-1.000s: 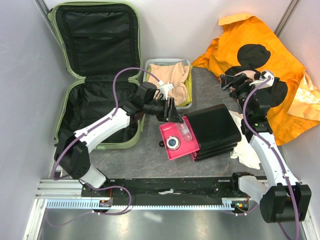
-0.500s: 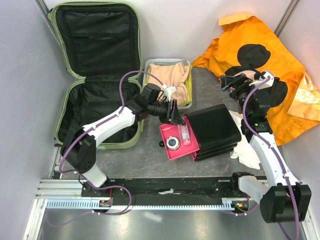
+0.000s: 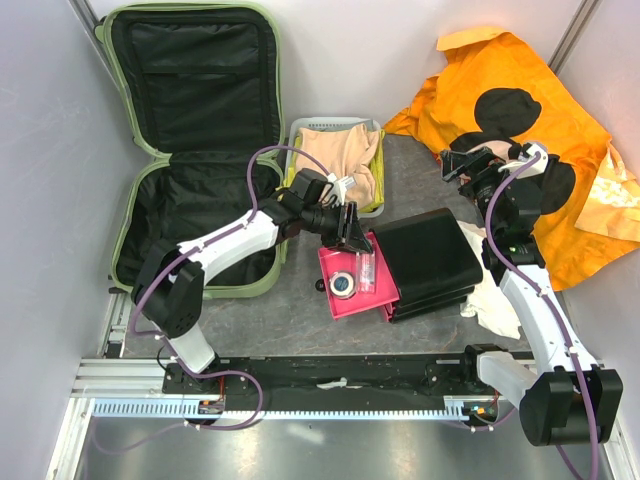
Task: Open, take out, and arrange the luggage
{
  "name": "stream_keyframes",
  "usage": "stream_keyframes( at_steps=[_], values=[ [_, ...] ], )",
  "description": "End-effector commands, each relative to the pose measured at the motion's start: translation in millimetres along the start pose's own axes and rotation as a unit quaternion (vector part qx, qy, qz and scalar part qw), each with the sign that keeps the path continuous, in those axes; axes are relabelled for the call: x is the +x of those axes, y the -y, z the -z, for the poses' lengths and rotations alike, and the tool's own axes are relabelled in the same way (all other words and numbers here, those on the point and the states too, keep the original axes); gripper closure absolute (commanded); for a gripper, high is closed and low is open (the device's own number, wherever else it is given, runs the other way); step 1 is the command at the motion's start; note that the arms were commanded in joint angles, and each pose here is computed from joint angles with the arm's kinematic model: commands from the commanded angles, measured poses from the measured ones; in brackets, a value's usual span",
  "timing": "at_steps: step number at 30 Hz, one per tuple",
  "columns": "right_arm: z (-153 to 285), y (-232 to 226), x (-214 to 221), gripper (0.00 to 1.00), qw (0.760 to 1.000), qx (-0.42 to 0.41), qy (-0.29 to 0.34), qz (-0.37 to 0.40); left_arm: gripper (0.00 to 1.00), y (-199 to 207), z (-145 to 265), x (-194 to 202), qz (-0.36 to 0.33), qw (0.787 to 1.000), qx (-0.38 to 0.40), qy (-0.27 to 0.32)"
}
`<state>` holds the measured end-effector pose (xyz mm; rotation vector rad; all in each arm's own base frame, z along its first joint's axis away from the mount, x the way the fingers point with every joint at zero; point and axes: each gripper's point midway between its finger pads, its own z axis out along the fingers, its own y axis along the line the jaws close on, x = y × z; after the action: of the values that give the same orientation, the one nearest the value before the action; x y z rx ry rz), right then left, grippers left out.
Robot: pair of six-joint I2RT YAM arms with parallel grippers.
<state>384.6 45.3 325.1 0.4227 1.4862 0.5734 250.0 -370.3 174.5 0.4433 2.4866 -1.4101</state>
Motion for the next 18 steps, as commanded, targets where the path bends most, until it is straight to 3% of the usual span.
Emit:
stream_keyframes(
  at_steps=[1,10,18],
  values=[
    [-0.1,-7.1,-13.1,0.02,1.0,-0.01,0.02,0.006,0.71,4.4,-0.6,-8.5,-0.005,1.0,-0.007,0.007],
    [-1.1,-6.4,-12.4,0.02,1.0,-0.009,0.019,0.006,0.46,6.6,-1.6,-14.4,-0.012,1.0,-0.007,0.011],
    [-0.8,-5.8,-12.6,0.02,1.0,-0.009,0.019,0.007,0.34,10.8,1.1,-19.8,-0.021,1.0,-0.01,0.016]
  ],
)
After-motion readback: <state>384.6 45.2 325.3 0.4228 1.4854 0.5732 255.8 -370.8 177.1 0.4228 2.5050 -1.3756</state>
